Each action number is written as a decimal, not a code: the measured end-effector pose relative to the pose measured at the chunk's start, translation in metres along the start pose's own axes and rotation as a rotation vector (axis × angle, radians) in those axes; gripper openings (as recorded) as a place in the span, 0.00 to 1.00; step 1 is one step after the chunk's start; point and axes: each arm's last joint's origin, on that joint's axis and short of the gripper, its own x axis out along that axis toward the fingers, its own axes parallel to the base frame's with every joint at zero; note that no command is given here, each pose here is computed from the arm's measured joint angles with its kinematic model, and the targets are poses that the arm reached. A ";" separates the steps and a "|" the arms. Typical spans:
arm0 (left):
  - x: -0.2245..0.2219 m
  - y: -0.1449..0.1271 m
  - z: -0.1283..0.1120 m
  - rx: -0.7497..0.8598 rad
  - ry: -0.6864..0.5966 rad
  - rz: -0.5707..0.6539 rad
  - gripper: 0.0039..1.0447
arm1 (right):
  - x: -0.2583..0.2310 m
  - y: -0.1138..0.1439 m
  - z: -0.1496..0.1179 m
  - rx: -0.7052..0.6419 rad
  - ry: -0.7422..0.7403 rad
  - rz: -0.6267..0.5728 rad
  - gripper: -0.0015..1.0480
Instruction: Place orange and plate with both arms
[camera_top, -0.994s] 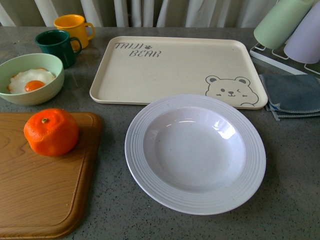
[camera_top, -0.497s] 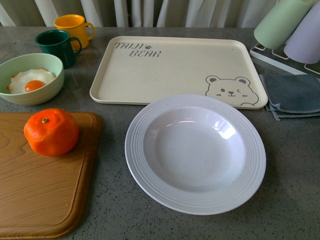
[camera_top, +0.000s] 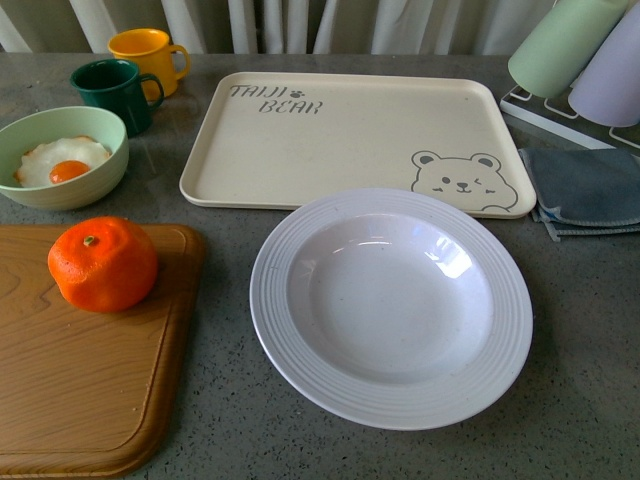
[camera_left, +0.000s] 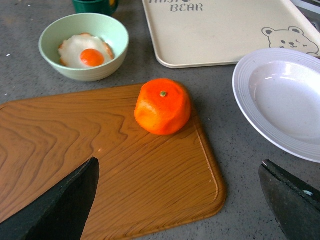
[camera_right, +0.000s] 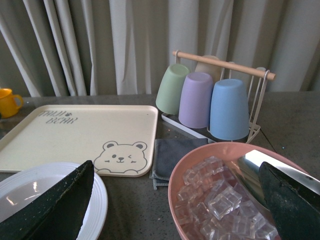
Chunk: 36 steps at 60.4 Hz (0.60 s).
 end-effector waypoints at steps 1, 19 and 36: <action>0.002 0.000 0.001 0.003 0.000 -0.004 0.92 | 0.000 0.000 0.000 0.000 0.000 0.000 0.91; 0.073 0.008 0.008 0.007 0.021 0.001 0.92 | 0.000 0.000 0.000 0.000 0.000 0.000 0.91; 0.108 0.017 0.004 0.004 0.076 0.019 0.92 | 0.000 0.000 0.000 0.000 0.000 0.000 0.91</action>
